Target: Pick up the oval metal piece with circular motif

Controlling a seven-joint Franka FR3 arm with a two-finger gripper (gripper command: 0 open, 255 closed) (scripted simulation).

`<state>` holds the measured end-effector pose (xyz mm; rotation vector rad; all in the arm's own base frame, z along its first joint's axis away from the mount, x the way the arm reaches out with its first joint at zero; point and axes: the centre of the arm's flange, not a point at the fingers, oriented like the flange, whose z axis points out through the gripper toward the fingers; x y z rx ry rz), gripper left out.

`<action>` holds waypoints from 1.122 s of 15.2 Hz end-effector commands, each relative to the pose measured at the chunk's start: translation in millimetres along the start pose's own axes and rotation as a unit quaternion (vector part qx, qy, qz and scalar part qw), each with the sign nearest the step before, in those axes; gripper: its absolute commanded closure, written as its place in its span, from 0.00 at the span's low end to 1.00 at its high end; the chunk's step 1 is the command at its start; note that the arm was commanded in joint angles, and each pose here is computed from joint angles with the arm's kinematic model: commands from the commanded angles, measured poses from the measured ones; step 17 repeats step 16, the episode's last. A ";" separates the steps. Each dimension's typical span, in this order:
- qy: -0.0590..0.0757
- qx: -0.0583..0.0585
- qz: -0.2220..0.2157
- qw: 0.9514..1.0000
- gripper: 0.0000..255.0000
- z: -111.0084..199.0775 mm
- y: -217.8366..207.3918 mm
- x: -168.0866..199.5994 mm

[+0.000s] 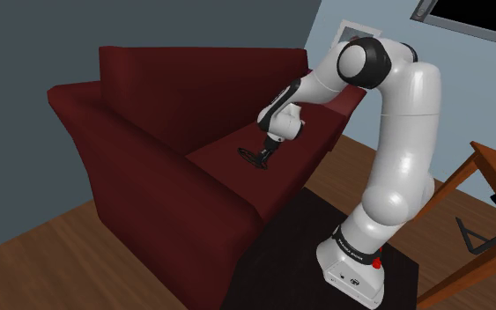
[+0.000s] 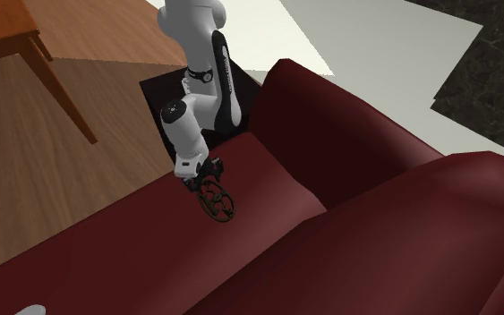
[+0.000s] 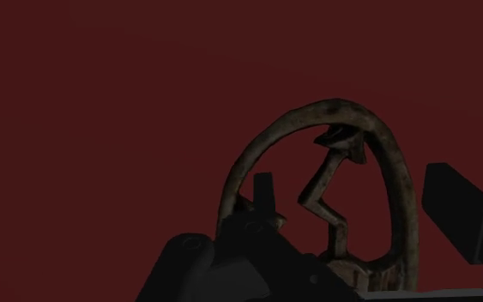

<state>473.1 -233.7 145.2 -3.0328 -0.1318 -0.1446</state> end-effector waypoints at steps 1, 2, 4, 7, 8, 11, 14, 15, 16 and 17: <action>-0.007 0.005 -0.002 1.000 1.00 -1.5 -4.8 -1.0; -0.007 0.005 -0.002 1.000 1.00 -6.8 -5.4 -0.5; -0.007 0.005 -0.002 1.000 1.00 -17.2 -6.4 0.6; -0.007 0.005 -0.002 1.000 1.00 -32.9 -8.0 2.1; -0.007 0.005 -0.002 1.000 1.00 -38.1 -8.5 2.7; -0.007 0.005 -0.002 1.000 1.00 -53.8 -10.0 4.2; -0.007 0.005 -0.002 1.000 1.00 -69.5 -11.6 5.8; -0.008 0.005 -0.002 1.000 1.00 -70.3 -11.7 5.8; -0.007 0.005 -0.002 1.000 1.00 -70.3 -11.7 5.9; -0.007 0.005 -0.002 1.000 1.00 -70.3 -11.7 5.9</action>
